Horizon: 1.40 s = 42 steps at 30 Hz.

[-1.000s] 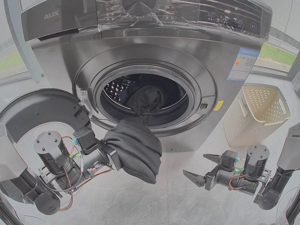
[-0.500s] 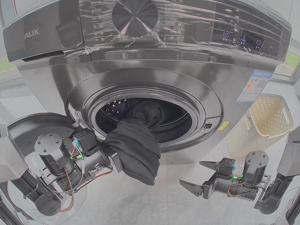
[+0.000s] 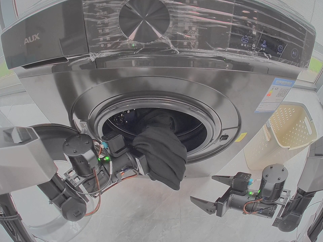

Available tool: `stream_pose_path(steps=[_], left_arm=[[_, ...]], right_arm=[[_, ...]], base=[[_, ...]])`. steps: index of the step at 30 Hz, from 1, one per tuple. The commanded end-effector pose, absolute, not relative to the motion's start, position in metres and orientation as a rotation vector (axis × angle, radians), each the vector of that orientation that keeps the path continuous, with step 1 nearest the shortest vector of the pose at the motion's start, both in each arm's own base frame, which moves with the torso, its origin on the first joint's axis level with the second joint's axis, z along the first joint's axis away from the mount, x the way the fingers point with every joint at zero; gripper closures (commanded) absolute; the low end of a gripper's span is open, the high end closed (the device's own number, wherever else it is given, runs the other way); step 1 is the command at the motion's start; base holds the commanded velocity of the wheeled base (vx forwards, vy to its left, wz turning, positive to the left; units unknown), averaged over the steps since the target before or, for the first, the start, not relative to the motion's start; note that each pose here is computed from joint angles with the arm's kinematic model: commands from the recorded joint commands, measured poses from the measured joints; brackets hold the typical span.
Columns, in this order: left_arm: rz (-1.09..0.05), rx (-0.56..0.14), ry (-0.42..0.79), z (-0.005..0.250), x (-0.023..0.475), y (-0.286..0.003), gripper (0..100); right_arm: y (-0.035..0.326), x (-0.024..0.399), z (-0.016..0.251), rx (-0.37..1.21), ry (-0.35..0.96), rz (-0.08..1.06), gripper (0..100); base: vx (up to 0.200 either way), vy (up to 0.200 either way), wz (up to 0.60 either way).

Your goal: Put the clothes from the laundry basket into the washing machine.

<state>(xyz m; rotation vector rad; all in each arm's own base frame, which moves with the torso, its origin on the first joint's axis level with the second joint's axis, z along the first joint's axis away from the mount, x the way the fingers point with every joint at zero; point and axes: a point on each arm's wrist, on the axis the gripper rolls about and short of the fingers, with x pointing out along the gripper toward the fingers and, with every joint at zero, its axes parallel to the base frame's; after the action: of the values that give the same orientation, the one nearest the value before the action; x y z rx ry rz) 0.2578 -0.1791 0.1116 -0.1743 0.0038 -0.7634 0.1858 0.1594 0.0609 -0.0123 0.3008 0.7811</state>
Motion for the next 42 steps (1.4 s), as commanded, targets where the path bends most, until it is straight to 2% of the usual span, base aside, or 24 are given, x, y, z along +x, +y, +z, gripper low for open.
stream_pose_path(steps=[1, 7, 13, 19, 22, 29, 37, 42], left_arm=[[-0.767, -0.192, 0.014, 0.094, 0.286, -0.191, 100], [-0.747, -0.189, -0.011, 0.074, 0.32, -0.207, 100], [-0.752, -0.205, -0.066, 0.066, 0.345, -0.224, 100], [-0.724, -0.197, -0.025, 0.057, 0.356, -0.222, 100], [-0.714, -0.194, -0.01, 0.057, 0.36, -0.221, 100], [-0.696, -0.201, -0.058, 0.059, 0.376, -0.229, 100], [-0.684, -0.192, -0.014, 0.057, 0.382, -0.228, 100], [-0.69, -0.197, -0.028, 0.065, 0.393, -0.233, 100]], right_arm=[[0.16, 0.185, 0.06, -0.013, 0.302, 0.786, 0], [0.161, 0.185, 0.061, -0.013, 0.301, 0.787, 0], [0.161, 0.186, 0.061, -0.01, 0.298, 0.784, 0], [0.161, 0.186, 0.06, -0.011, 0.301, 0.786, 0], [0.161, 0.185, 0.06, -0.012, 0.303, 0.785, 0], [0.161, 0.185, 0.06, -0.013, 0.304, 0.787, 0], [0.161, 0.185, 0.059, -0.013, 0.31, 0.786, 0], [0.161, 0.185, 0.058, -0.012, 0.315, 0.784, 0]], base=[[0.0, 0.0, 0.0], [0.0, 0.0, 0.0], [0.0, 0.0, 0.0], [0.0, 0.0, 0.0], [0.0, 0.0, 0.0], [0.0, 0.0, 0.0], [0.0, 0.0, 0.0], [0.0, 0.0, 0.0]])
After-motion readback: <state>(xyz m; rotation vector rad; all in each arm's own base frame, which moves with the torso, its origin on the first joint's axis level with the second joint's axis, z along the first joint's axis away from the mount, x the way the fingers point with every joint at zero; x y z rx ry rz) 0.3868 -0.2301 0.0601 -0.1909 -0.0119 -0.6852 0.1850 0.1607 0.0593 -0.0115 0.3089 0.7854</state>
